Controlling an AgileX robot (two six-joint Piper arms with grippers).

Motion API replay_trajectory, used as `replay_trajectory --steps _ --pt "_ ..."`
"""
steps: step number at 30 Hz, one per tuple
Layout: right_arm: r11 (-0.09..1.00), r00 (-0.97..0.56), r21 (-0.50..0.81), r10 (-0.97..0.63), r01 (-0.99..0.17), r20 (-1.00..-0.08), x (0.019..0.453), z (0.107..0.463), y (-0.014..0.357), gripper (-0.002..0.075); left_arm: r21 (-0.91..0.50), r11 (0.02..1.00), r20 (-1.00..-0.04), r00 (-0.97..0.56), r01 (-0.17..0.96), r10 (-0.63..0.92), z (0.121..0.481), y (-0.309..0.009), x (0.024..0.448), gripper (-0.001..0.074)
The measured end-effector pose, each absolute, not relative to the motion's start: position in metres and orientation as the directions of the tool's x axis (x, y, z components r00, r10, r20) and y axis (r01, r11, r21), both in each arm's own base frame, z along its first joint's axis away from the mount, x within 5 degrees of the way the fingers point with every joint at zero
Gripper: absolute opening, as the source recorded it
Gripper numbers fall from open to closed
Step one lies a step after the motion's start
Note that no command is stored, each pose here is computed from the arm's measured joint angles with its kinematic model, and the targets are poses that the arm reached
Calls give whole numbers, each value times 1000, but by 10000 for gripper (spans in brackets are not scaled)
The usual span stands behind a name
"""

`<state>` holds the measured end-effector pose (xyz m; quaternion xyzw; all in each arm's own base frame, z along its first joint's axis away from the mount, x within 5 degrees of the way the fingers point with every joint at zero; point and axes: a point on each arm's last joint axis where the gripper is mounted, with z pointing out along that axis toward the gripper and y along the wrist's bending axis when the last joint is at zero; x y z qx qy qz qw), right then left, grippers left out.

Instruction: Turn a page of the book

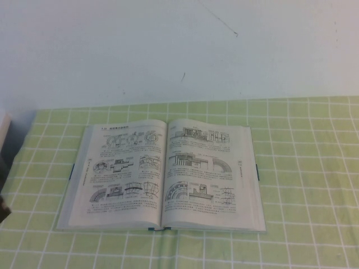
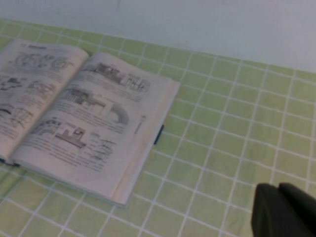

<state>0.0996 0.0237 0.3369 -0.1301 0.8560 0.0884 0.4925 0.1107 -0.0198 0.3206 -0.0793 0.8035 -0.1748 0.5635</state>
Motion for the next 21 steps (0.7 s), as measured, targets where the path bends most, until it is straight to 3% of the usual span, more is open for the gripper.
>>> replay_trajectory --steps 7,12,21 --pt "914 -494 16 -204 -405 -845 137 330 27 -3 -369 927 -815 -505 73 -285 300 -34 163 -3" --pt "910 -547 102 -150 -402 -824 166 317 28 -3 -355 929 -800 -549 108 -242 288 -51 194 -3" --pt "819 -732 262 -254 -511 -632 237 272 34 -3 -343 938 -707 -674 58 -216 238 -75 243 -3"
